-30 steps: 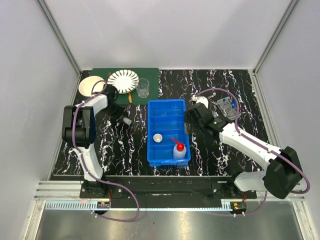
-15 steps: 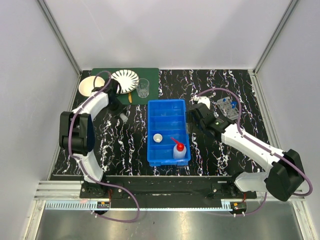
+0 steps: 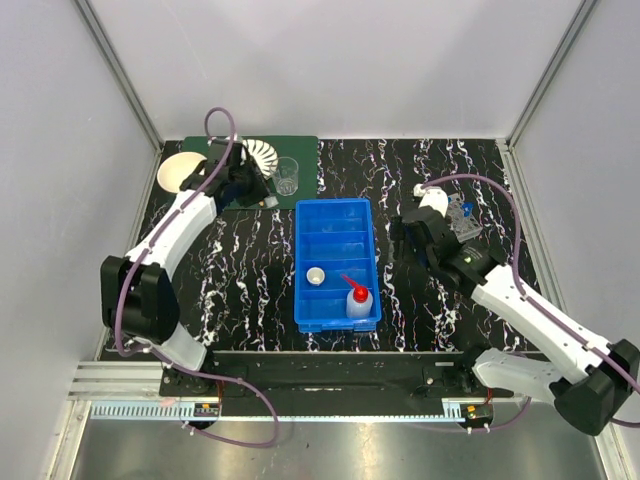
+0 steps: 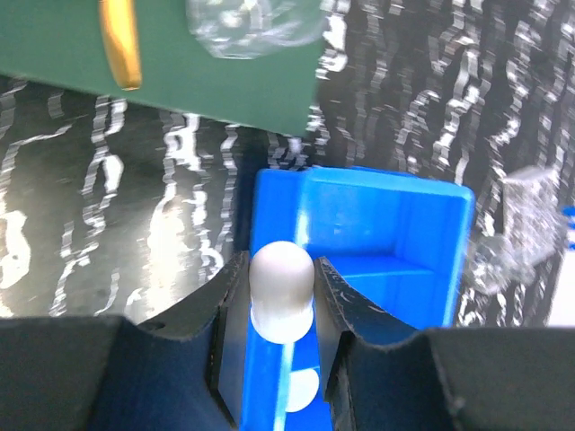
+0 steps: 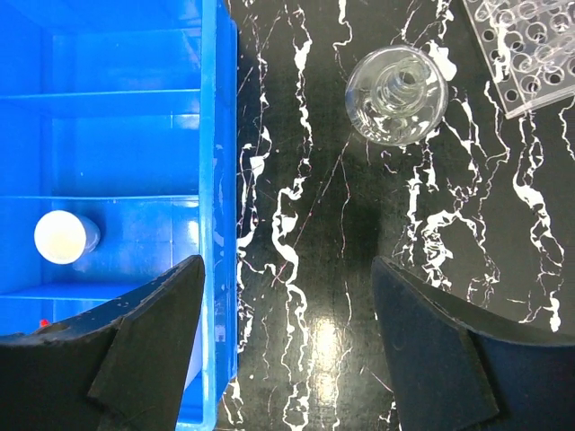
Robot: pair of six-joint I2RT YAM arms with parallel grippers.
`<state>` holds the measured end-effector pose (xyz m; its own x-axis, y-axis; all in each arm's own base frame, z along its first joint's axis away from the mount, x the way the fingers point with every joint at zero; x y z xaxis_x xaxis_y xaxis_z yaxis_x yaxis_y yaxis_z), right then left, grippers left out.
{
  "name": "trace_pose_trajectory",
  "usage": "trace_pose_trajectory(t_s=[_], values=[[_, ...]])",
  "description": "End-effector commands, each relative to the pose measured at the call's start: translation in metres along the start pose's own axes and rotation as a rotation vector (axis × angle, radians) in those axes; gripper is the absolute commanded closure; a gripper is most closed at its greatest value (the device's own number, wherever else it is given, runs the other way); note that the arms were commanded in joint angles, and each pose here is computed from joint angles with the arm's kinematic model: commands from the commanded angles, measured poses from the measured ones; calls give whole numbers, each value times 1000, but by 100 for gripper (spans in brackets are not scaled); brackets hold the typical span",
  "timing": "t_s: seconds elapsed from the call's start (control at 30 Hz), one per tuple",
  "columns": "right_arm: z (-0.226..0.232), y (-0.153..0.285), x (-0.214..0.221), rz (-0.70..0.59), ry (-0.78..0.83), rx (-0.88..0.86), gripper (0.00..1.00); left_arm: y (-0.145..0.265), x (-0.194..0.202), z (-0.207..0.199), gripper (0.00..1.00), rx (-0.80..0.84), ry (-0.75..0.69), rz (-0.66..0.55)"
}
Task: Organize the chemistry lab equipment
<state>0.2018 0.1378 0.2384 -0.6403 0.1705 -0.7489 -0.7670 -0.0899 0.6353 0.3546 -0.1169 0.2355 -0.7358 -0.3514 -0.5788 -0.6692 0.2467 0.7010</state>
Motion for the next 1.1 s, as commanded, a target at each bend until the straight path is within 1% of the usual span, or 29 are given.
trace_pose_trajectory(t_s=[0.0, 0.07, 0.1, 0.17, 0.2, 0.27, 0.3, 0.4, 0.43, 0.47, 0.5, 0.53, 0.57, 0.63, 0.8, 0.97, 1.07], values=[[-4, 24, -20, -90, -63, 7, 21, 10, -17, -60, 100, 320, -152, -126], [-9, 33, -24, -104, -74, 23, 21, 9, -19, -82, 100, 422, -190, -153], [-11, 36, -25, -112, -97, 37, 20, 10, -12, -100, 100, 464, -226, -154], [-19, 47, -28, -133, -125, 68, 20, 8, -14, -124, 100, 516, -292, -194], [-21, 51, -30, -146, -154, 74, 20, 10, -7, -142, 100, 568, -327, -195], [-29, 66, -31, -179, -195, 67, 20, 9, -10, -167, 100, 646, -381, -231], [-32, 71, -32, -194, -226, 60, 20, 8, -4, -179, 100, 687, -402, -227], [-42, 89, -32, -225, -281, 49, 21, 3, -1, -205, 100, 831, -440, -238], [-45, 95, -33, -236, -295, 40, 21, -5, 4, -210, 100, 865, -448, -220], [-47, 97, -31, -233, -299, 45, 21, -6, 3, -217, 100, 902, -452, -243], [-48, 99, -31, -232, -307, 42, 21, -7, 10, -225, 100, 928, -458, -242], [-48, 99, -30, -228, -309, 40, 21, -15, 17, -228, 100, 940, -461, -237], [-48, 98, -29, -221, -308, 40, 21, -16, 18, -235, 100, 965, -478, -269], [-47, 95, -25, -199, -300, 37, 21, -24, 34, -249, 100, 979, -510, -268], [-45, 91, -19, -175, -290, 19, 22, -37, 63, -278, 100, 1021, -636, -285], [-49, 93, -15, -177, -286, 14, 22, -44, 77, -297, 100, 1013, -748, -348], [-51, 92, -12, -171, -281, 20, 22, -49, 84, -304, 100, 1016, -786, -354]])
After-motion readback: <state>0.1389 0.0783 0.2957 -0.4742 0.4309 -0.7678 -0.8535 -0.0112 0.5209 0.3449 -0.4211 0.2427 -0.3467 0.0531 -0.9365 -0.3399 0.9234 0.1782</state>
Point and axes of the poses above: each gripper's point midway between its finger pads, its own y axis back along the fingers, its own z axis along the line the jaws close on, x = y × z, the point moved 8 cm from there along y, back along the fingers, and after that the axes turned 7 degrees about -y, right-handed, at the moved point
